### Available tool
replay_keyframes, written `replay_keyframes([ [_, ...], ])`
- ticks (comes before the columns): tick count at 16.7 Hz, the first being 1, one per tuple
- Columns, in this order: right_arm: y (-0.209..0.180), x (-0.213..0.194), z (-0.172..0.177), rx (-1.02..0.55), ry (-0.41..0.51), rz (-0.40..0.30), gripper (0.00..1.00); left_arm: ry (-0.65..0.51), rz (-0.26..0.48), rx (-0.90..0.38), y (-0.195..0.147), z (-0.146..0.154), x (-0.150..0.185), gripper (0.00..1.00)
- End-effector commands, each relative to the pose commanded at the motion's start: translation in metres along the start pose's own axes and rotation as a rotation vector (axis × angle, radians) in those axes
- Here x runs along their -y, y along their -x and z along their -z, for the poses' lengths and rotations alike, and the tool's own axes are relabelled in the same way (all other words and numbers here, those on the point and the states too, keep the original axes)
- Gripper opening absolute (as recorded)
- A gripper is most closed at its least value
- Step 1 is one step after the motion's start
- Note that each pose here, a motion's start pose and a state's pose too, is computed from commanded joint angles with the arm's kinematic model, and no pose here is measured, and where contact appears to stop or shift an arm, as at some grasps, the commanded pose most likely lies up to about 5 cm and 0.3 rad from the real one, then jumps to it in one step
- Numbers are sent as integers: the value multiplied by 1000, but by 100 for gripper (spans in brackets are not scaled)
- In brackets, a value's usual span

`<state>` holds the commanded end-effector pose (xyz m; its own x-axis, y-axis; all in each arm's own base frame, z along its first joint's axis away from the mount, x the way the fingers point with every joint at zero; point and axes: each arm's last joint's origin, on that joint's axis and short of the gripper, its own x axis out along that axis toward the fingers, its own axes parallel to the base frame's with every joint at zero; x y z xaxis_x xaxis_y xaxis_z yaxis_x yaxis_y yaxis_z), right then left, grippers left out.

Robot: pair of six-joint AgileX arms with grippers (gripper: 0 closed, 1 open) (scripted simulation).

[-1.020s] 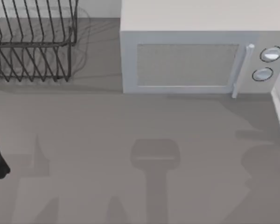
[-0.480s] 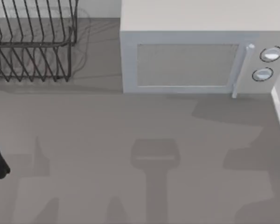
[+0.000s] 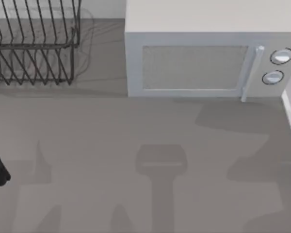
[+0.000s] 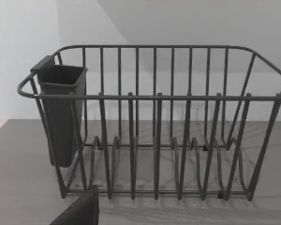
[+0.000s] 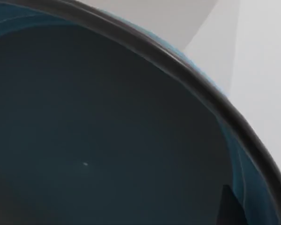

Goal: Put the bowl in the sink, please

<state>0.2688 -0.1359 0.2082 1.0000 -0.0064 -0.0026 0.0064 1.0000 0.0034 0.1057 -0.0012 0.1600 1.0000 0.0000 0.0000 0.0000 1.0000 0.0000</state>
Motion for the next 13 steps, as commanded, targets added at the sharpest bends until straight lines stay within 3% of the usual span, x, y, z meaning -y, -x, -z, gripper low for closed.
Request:
replay_keyframes([
  [4,-7,6,23,-8,-4,2,0,0,0,0,0,0,0,100],
  [13,-5,6,131,11,10,4,0,0,0,0,0,0,0,100],
])
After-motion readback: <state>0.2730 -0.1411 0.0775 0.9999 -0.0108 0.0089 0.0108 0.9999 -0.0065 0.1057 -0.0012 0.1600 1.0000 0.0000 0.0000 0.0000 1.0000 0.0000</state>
